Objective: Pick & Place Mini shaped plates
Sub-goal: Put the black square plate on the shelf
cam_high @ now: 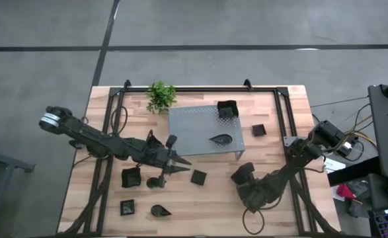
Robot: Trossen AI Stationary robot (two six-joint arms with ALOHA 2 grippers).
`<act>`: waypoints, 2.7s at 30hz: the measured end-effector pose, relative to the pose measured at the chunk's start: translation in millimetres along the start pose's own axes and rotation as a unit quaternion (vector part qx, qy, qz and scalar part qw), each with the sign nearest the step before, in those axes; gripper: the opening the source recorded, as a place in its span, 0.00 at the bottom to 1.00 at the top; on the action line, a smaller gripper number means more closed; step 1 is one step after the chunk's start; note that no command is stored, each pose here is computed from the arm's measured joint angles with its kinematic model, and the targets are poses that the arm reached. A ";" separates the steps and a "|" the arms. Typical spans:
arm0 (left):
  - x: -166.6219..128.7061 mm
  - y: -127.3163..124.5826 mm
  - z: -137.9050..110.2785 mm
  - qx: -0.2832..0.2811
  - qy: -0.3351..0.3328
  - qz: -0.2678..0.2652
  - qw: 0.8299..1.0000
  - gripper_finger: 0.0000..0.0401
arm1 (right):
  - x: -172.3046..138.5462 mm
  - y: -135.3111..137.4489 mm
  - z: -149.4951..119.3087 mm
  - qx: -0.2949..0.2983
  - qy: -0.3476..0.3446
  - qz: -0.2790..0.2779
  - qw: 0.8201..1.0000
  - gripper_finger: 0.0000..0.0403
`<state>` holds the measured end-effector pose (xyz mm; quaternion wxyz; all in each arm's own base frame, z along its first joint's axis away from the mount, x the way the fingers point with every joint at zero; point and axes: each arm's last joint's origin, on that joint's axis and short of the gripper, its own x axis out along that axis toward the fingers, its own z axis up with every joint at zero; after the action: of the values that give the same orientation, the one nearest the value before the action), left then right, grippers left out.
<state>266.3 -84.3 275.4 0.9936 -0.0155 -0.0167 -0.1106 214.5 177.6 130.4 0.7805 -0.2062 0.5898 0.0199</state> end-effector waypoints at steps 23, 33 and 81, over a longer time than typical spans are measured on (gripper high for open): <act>0.0 -0.1 0.0 -0.006 0.000 -0.002 1.000 0.20 | -56.8 -11.4 67.3 -0.004 -0.126 0.015 0.992 0.02; -8.2 -6.9 11.6 -0.022 -0.019 -0.077 0.997 0.20 | -102.5 -65.6 121.5 -0.009 -0.214 -0.038 0.976 0.02; -24.9 -18.0 24.7 -0.013 -0.023 -0.102 0.994 0.20 | -44.7 -228.1 139.6 0.025 -0.110 -0.155 0.981 0.18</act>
<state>237.3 -95.6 299.7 0.9761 -0.0292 -0.0394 -0.2116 391.0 26.7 270.6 0.8391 -0.2722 0.4615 -0.0935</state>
